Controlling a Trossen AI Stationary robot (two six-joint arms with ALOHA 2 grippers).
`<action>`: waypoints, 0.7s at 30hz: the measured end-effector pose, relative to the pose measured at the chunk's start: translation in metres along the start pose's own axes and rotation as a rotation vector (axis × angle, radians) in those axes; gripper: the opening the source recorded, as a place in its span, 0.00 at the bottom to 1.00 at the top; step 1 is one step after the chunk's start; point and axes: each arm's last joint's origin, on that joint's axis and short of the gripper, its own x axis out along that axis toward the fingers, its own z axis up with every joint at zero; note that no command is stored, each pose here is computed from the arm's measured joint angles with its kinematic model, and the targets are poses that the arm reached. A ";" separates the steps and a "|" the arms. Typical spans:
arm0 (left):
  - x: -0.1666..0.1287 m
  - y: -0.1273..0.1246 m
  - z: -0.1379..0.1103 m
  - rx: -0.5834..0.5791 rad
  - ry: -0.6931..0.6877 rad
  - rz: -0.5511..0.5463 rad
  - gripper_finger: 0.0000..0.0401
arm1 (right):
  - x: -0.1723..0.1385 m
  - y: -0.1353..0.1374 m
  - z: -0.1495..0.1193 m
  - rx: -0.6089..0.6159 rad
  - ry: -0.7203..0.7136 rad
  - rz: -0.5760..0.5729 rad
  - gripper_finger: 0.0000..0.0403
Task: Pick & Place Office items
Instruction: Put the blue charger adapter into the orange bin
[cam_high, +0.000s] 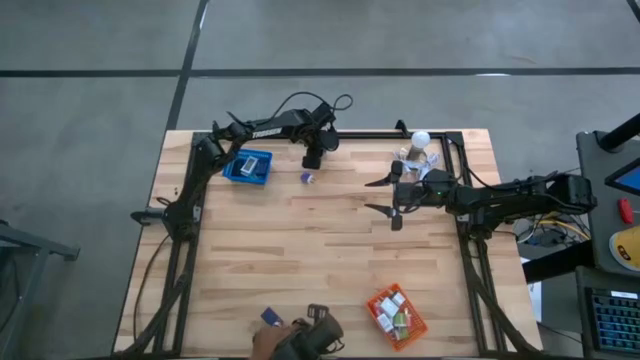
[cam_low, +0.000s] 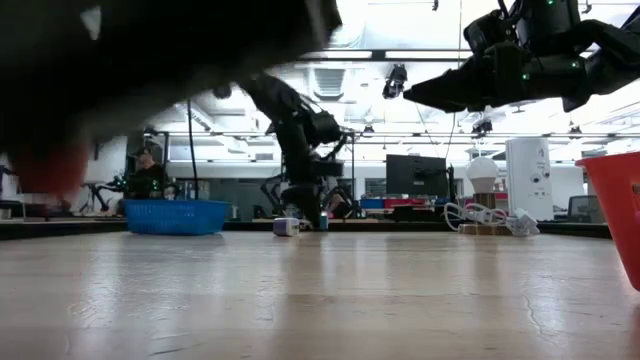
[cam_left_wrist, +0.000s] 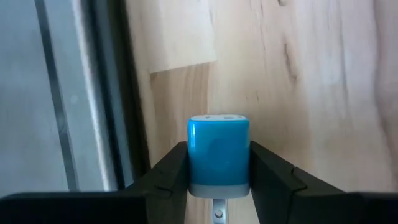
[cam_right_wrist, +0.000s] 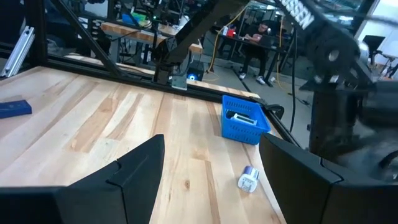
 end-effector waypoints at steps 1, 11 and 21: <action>-0.006 0.001 0.001 -0.015 -0.006 0.006 0.32 | 0.000 0.000 0.000 0.001 0.003 0.001 0.64; -0.103 -0.016 0.029 -0.092 -0.360 0.057 0.32 | 0.000 0.000 0.000 -0.001 -0.006 0.001 0.64; -0.154 -0.087 -0.003 -0.187 -0.913 0.076 0.32 | -0.007 0.001 0.013 -0.010 -0.226 0.017 0.64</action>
